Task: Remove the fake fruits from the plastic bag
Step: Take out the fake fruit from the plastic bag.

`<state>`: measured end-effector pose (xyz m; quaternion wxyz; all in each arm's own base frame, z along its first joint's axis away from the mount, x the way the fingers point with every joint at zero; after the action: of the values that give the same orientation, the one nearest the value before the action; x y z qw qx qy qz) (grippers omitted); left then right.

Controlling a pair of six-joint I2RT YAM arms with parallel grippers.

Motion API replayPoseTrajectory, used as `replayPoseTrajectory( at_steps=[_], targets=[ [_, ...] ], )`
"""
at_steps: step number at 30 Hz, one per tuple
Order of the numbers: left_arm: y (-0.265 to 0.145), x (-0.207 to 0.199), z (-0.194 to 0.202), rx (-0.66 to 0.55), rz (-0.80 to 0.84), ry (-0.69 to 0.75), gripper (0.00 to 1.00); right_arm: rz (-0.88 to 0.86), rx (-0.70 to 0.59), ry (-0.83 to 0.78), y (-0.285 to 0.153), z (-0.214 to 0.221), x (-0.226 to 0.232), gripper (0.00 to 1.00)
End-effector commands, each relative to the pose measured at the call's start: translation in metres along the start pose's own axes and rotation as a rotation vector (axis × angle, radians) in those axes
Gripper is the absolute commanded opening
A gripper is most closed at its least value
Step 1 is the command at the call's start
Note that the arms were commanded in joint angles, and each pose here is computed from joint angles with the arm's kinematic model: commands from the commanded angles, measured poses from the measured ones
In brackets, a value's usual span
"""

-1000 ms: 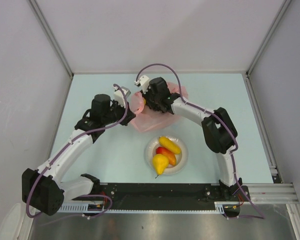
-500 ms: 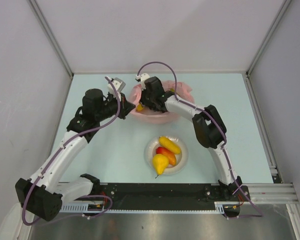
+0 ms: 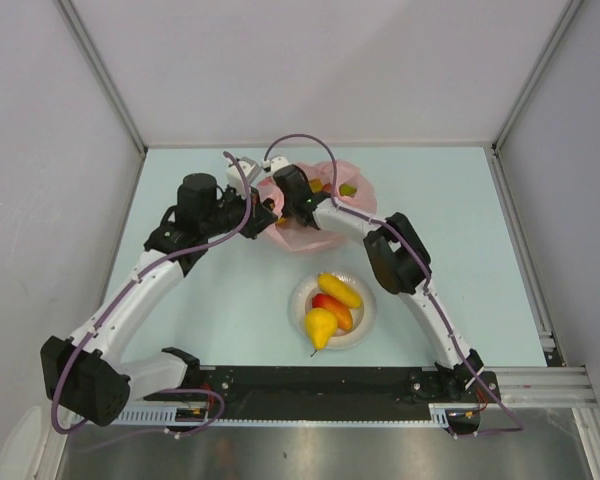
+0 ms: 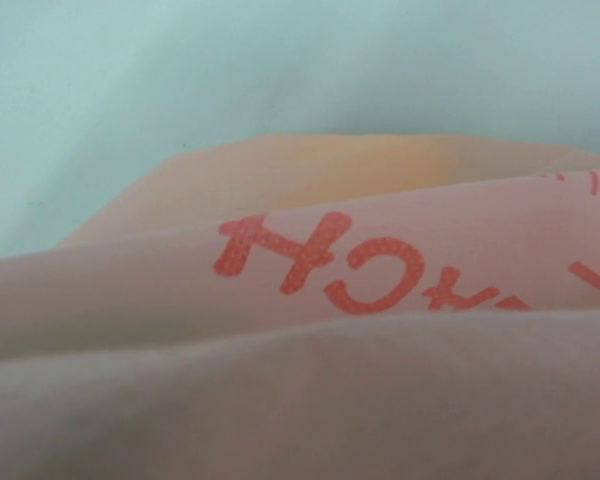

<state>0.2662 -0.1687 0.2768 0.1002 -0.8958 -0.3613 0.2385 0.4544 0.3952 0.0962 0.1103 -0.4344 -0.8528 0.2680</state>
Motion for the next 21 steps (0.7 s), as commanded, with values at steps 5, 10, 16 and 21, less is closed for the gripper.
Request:
replayPoseTrajectory(
  at_steps=[5,10,16,21],
  targets=[
    [0.003,-0.006,-0.012,-0.049,0.035,0.022,0.00,0.039,-0.111,-0.084,0.006,-0.025,-0.008,0.58],
    [0.006,0.001,-0.008,-0.056,0.007,0.028,0.00,-0.011,-0.155,-0.132,-0.024,-0.056,-0.015,0.34],
    [0.013,0.015,-0.015,-0.100,-0.015,0.035,0.00,-0.090,-0.195,-0.173,-0.090,-0.087,-0.028,0.21],
    [0.021,0.022,-0.018,-0.127,-0.008,0.054,0.00,-0.147,-0.167,-0.243,-0.139,-0.079,-0.034,0.21]
  ],
)
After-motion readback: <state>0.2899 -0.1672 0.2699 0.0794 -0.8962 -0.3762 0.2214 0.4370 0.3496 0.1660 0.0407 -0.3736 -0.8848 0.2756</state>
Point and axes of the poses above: each gripper's point midway between its finger pads, its own y axis out along the fingers, its own x axis along the line the jaws close on, z = x × y, the point moved 6 cm from there along -y, back along the fingers, and after that the axes turned 6 degrees about -y, right-handed, at the moved point
